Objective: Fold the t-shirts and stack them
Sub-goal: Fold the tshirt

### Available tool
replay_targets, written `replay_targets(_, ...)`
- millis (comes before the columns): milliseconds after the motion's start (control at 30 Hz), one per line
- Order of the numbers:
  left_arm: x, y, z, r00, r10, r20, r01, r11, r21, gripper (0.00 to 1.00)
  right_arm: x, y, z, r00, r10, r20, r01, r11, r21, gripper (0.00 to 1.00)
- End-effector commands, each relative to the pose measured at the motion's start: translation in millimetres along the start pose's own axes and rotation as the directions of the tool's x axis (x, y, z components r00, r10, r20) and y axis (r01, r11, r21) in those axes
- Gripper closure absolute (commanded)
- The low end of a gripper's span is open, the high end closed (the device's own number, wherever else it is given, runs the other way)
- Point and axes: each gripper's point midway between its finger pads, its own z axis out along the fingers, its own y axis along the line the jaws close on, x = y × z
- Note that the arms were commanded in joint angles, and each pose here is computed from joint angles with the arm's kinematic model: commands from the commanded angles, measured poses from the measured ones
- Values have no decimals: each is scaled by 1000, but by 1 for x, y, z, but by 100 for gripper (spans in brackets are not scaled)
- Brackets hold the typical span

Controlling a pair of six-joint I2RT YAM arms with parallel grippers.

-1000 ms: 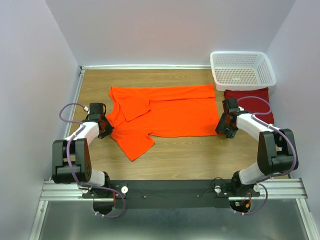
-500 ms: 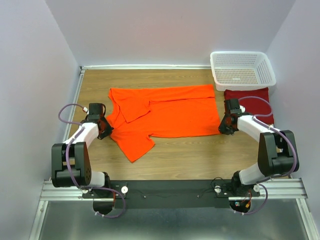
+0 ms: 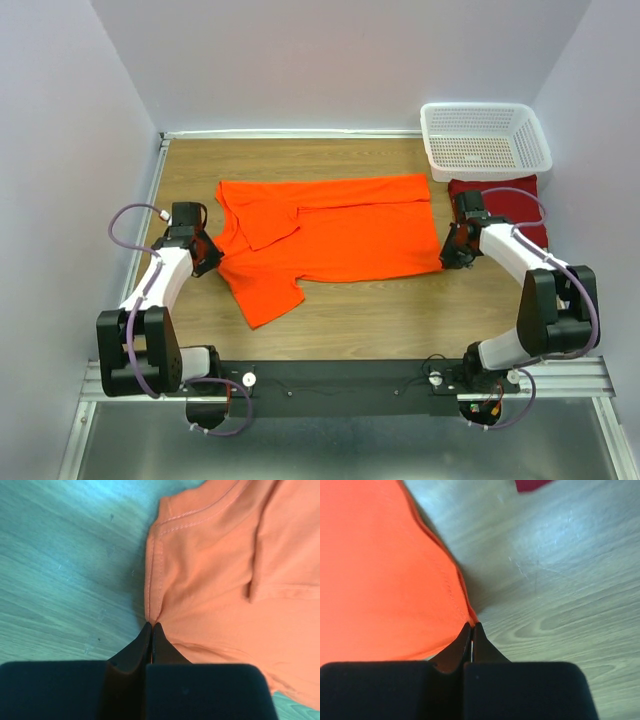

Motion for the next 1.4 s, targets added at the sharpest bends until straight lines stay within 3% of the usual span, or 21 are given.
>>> replay_targets(0,-16,-3,-7,1000,-9,28,9,1000,-7,100,-18,7,-15,1000,-23,2,23,1000,-20,99)
replay_targets(500,-70,-28,0,997,10,74,-12,1000,26,100,-83,34,2,996,-69,59,69,998,1,100)
replay_targets(733,-76,-37,15,999,21,47,-23,999,47,100,-107,44,7,993,-69,95,69,998,3,99)
replay_targets(1367,-91,-42,49,999,42,32,-43,999,18,100,-121,47,36,993,-71,93,66,997,50,99)
